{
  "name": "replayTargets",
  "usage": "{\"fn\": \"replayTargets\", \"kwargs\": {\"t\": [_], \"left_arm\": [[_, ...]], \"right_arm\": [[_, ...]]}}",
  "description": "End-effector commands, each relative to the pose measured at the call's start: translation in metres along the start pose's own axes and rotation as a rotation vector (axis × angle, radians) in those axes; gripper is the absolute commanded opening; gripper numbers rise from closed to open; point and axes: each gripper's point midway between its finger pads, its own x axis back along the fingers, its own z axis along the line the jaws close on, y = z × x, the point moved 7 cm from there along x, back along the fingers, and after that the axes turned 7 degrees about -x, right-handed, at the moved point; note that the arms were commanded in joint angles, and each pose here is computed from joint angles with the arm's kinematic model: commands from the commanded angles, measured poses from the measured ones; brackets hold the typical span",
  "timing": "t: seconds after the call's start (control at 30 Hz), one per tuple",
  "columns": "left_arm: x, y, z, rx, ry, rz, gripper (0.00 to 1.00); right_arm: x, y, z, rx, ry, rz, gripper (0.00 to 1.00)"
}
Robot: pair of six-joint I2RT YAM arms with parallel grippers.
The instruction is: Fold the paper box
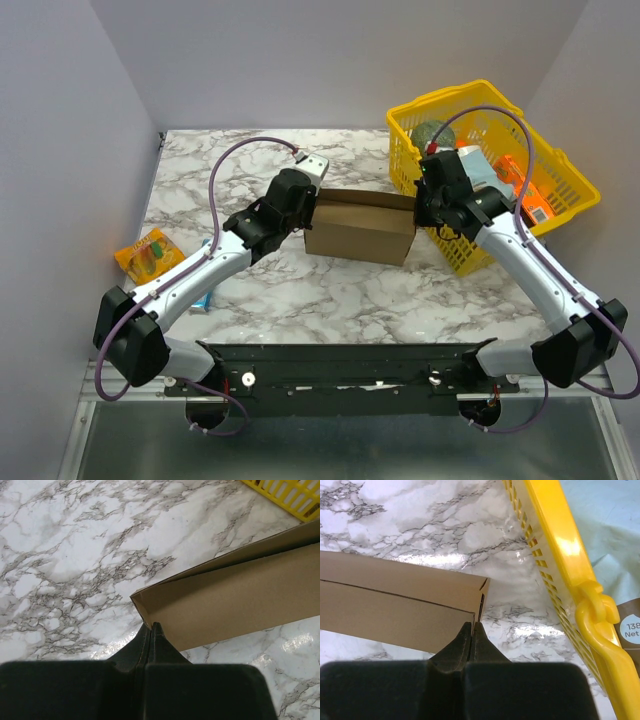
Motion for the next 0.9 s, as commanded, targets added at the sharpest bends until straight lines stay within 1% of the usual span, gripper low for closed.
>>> {"fn": "replayTargets", "kwargs": {"t": [0.0, 0.23, 0.63, 0.87], "left_arm": [[0.003, -0.085, -0.030, -0.083, -0.181, 0.376, 0.00], [0.002, -0.086, -0.031, -0.082, -0.181, 0.381, 0.00], [0.001, -0.087, -0.031, -0.083, -0.180, 0.386, 0.00], [0.002, -0.086, -0.030, -0.084, -0.182, 0.384, 0.00]], "right_arm": [[-0.006, -0.015, 0.020, -0.009, 0.145, 0.039, 0.01], [-0.013, -0.024, 0.017, -0.026, 0.131, 0.051, 0.01], [-0.012, -0.016, 0.029, -0.063, 0.187, 0.051, 0.01], [-0.008, -0.013, 0.029, -0.065, 0.190, 0.044, 0.01]]}}
